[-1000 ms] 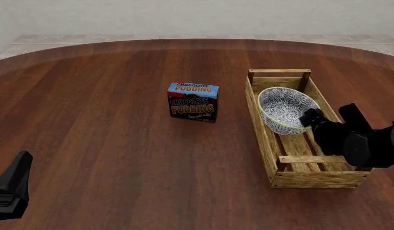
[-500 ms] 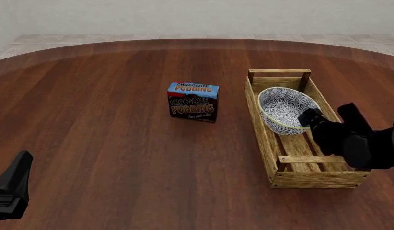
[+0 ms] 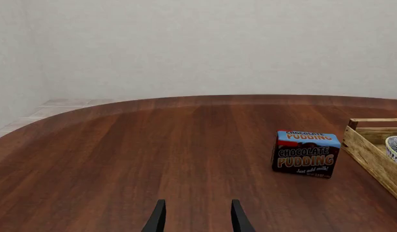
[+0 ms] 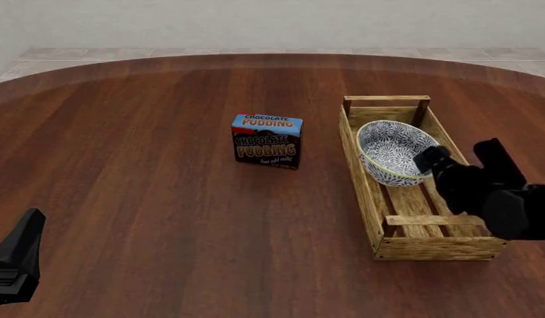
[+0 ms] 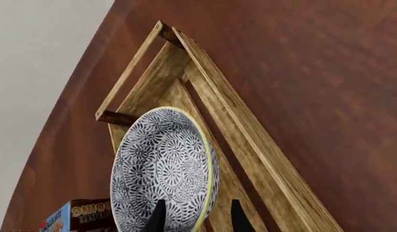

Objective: Pick up the bowl on the left and put it in the tray.

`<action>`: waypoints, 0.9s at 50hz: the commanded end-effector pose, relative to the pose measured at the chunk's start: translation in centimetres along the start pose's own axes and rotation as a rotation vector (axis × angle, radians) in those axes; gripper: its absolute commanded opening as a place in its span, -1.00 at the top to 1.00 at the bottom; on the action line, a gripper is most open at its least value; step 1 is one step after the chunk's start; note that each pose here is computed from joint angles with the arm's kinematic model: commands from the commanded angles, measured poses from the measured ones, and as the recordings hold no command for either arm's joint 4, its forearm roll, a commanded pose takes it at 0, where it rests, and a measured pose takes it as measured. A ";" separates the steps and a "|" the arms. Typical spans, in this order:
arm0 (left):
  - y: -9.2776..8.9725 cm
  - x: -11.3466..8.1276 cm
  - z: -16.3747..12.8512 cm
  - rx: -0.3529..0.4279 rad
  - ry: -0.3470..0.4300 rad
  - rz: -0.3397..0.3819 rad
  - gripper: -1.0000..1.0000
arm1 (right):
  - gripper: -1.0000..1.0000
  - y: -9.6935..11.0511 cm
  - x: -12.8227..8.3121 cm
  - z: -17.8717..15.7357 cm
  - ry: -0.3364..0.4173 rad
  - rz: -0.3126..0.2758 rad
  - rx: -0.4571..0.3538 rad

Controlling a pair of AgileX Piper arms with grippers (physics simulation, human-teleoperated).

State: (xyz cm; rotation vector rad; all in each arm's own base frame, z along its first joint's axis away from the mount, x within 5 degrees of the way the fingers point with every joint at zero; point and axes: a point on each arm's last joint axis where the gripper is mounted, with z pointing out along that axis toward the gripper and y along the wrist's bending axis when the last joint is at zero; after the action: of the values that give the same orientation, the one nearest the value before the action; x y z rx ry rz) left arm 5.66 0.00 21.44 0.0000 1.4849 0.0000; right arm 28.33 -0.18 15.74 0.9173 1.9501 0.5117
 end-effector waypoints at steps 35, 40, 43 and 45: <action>0.0 0.0 0.0 0.000 0.000 0.000 -1.00 | -1.00 2.0 -0.2 -4.5 -0.016 -0.047 -0.078; 0.0 0.0 0.0 0.000 0.000 0.000 -1.00 | -1.00 2.1 -0.3 -4.8 -0.019 -0.051 -0.082; 0.0 0.0 0.0 0.000 0.000 0.000 -1.00 | -1.00 2.2 -0.3 -4.9 -0.018 -0.054 -0.085; 0.0 0.0 0.0 0.000 0.000 0.000 -1.00 | -1.00 2.2 -0.2 -5.0 -0.018 -0.054 -0.086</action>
State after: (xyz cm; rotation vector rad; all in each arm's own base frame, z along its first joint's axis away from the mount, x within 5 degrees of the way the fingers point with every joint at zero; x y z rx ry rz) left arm 5.66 0.00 21.44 0.0000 1.4849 0.0000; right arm 25.45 0.93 19.39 0.8225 1.9180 0.5469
